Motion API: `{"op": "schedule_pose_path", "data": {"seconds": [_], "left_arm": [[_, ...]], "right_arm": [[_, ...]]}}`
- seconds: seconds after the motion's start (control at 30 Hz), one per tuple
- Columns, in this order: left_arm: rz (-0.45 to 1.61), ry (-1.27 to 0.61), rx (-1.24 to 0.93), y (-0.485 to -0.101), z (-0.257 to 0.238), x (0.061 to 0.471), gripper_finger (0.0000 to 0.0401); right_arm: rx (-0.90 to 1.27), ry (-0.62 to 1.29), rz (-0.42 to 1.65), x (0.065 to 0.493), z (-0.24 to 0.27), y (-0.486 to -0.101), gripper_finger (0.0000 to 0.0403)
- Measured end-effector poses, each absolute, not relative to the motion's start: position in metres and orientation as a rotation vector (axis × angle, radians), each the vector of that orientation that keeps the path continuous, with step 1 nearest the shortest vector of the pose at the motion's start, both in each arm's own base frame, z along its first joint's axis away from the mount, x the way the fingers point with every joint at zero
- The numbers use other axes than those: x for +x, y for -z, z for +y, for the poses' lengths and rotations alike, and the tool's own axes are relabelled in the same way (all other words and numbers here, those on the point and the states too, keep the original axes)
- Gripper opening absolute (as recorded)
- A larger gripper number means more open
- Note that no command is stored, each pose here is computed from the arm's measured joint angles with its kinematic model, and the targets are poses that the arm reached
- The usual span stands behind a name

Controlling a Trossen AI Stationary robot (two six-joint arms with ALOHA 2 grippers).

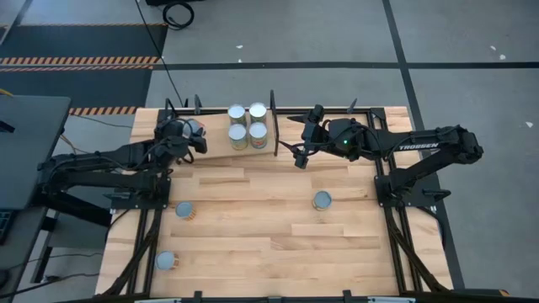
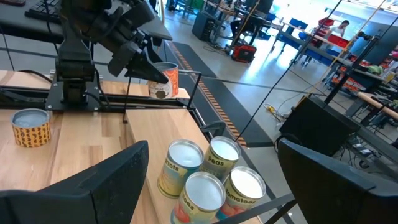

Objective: Pick and place cans onto a shelf
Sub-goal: Put the canned meatballs on the shelf

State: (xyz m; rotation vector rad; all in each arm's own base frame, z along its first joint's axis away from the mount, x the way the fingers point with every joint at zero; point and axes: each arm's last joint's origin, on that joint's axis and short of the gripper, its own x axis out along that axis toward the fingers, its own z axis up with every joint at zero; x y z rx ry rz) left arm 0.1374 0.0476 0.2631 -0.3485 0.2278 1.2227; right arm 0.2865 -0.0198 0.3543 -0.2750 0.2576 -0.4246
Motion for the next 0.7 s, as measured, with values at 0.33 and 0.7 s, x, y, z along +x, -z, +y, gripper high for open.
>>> {"op": "schedule_pose_path", "data": {"seconds": [0.33, 0.7], "left_arm": [[0.230, -1.180, -0.375, -0.2638, 0.0470, 0.1387, 0.0316], [0.228, -1.178, -0.372, -0.2642, 0.0470, 0.1390, 0.0316]], "right_arm": [[-0.275, 0.425, 0.256, 0.2866, -0.0198, -0.3544, 0.0366], [-0.275, 0.425, 0.256, 0.2865, -0.0198, -0.3545, 0.0366]]}}
